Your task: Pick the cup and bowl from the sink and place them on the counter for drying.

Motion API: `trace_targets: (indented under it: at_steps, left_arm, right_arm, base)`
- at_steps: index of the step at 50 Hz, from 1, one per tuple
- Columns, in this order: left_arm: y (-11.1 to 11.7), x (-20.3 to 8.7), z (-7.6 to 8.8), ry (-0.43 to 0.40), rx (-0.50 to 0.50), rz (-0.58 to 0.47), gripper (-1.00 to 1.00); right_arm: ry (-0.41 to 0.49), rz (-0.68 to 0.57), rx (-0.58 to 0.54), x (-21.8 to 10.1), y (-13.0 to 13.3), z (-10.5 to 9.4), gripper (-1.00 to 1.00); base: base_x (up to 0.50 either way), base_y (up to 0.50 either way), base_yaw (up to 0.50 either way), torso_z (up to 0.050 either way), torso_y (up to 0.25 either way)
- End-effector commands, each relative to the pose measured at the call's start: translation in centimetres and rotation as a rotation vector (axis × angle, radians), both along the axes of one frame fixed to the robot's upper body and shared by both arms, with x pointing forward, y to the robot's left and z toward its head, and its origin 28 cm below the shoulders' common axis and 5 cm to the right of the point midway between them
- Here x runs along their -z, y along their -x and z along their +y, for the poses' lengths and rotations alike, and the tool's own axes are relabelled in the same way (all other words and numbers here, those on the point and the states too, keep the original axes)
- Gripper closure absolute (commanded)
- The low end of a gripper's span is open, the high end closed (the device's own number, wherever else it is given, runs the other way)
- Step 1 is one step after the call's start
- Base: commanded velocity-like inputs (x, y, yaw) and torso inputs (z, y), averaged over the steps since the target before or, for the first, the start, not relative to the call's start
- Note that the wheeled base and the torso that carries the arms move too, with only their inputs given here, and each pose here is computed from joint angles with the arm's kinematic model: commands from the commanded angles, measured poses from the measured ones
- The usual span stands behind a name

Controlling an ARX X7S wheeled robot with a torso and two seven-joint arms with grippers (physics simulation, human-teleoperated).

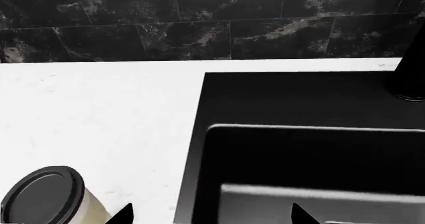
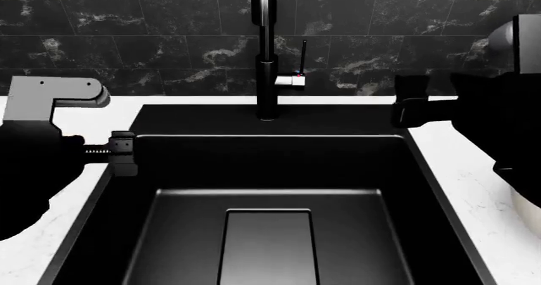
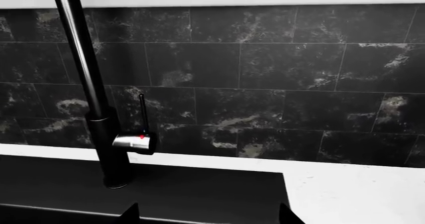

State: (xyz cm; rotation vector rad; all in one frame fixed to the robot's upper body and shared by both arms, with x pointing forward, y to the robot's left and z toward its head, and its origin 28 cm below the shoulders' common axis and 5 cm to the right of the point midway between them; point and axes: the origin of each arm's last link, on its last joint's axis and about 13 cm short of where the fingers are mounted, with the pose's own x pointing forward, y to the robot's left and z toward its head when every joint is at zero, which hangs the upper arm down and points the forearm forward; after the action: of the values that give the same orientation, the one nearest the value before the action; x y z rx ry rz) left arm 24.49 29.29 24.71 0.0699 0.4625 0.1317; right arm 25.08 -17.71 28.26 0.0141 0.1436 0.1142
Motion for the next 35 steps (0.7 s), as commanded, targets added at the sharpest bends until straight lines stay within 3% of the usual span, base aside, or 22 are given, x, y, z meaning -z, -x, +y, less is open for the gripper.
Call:
trace_targets:
  at_steps: [1, 7, 18, 19, 35]
  left_arm:
    - [-1.3, -2.3, -2.1, 0.029, 0.147, -0.057, -1.00]
    - [-2.3, -4.2, -3.1, 0.032, 0.186, -0.101, -1.00]
    - [-3.4, -5.1, -3.9, 0.013, 0.229, -0.138, -1.00]
    - [-3.4, -5.0, -3.9, -0.028, 0.244, -0.143, -1.00]
    - [-4.7, -5.8, -4.9, -0.015, 0.278, -0.184, -1.00]
  right_arm:
    - [-0.014, -0.020, 0.009, -0.2, -0.1, 0.0, -1.00]
    - [-0.007, -0.021, 0.005, -0.2, -0.3, 0.0, -1.00]
    - [-0.001, -0.045, -0.007, -0.6, -0.8, 0.4, -1.00]
    - [-0.002, -0.048, -0.005, -0.7, -0.9, 0.4, -1.00]
    - [-0.027, -0.099, 0.006, -2.2, -3.0, 0.9, -1.00]
  base:
    - [0.00, 0.00, 0.00, 0.000, 0.000]
    - [0.00, 0.00, 0.00, 0.000, 0.000]
    - [0.00, 0.00, 0.00, 0.000, 0.000]
    - [0.00, 0.00, 0.00, 0.000, 0.000]
    - [0.00, 0.00, 0.00, 0.000, 0.000]
